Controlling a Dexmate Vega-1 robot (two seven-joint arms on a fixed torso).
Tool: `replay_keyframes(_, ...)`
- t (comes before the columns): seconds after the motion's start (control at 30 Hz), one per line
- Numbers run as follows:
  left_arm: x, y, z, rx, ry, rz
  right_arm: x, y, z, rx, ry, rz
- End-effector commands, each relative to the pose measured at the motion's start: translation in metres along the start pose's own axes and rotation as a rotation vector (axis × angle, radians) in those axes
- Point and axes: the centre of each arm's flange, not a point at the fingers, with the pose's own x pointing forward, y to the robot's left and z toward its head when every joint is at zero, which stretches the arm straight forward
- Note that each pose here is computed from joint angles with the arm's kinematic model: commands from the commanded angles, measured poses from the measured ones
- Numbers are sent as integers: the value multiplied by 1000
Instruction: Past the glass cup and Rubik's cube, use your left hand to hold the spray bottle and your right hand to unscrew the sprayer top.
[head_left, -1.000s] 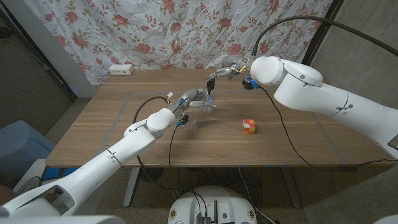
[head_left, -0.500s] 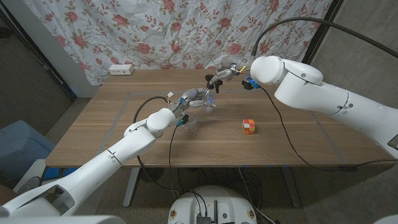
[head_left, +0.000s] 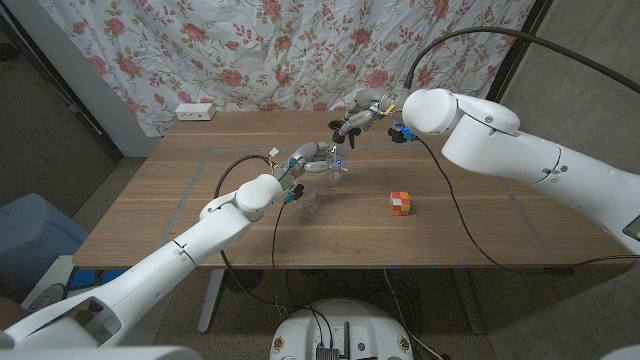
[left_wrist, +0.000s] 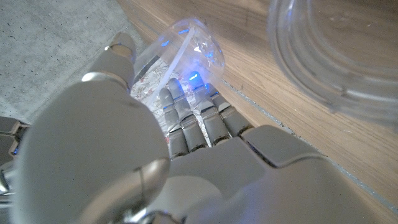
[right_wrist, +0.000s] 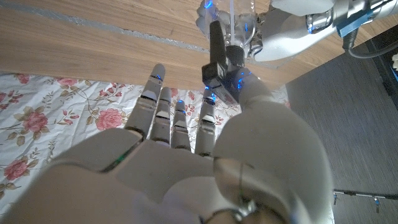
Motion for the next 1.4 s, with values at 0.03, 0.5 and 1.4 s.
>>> replay_keyframes(0.03, 1, -2, 1, -2, -5, -8, -1, 1, 0, 2, -5, -27)
replay_keyframes(0.5, 3, -4, 1, 0, -6, -16, -3, 0, -2, 7, -12, -28)
replay_keyframes(1.4, 4, -3, 2, 1, -7, -11, -5, -11, -5, -26, -37, 22)
